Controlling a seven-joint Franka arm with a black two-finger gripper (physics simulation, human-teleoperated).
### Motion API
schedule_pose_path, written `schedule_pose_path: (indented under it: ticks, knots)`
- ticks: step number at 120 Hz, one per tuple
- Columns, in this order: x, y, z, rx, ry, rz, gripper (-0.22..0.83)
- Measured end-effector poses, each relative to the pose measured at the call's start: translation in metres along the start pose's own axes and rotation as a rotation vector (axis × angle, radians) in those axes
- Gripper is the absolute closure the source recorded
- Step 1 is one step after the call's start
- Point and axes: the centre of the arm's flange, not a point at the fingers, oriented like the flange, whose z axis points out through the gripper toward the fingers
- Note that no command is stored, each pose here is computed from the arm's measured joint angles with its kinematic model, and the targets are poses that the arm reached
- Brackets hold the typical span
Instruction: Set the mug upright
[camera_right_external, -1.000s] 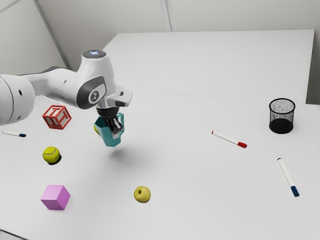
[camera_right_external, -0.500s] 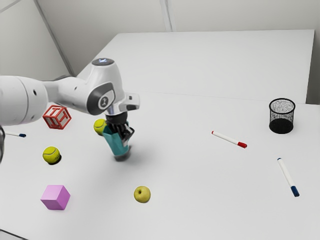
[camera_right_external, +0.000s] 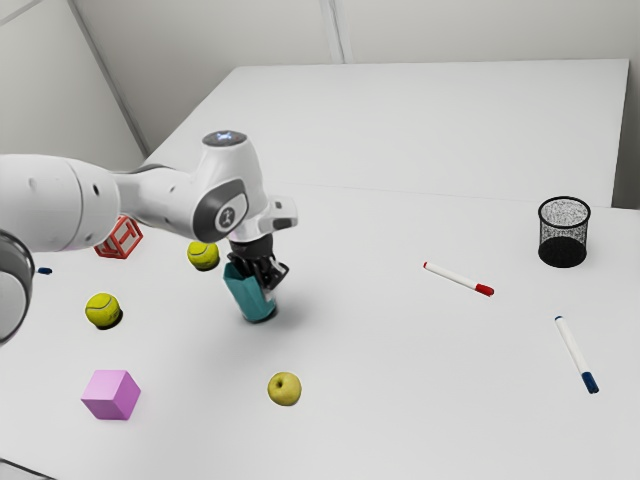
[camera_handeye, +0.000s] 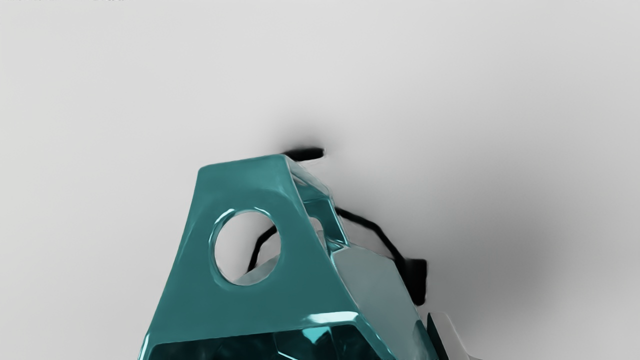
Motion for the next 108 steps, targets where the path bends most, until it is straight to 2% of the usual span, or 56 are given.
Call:
schedule_pose_path:
  ticks: [21,40,49,67,95,108]
  knots:
    - [0.0,0.005,-0.018,-0.012,0.033,-0.015,0.37]
    - [-0.006,0.006,-0.09,-0.018,0.114,-0.037,0.18]
    - [-0.003,0.004,-0.128,-0.017,0.147,-0.045,0.12]
    - [0.022,-0.004,-0.201,-0.013,0.179,-0.052,0.06]
    - [0.015,-0.028,-0.273,-0.007,0.2,-0.035,0.02]
    - [0.01,-0.036,-0.281,-0.024,0.168,-0.02,0.01]
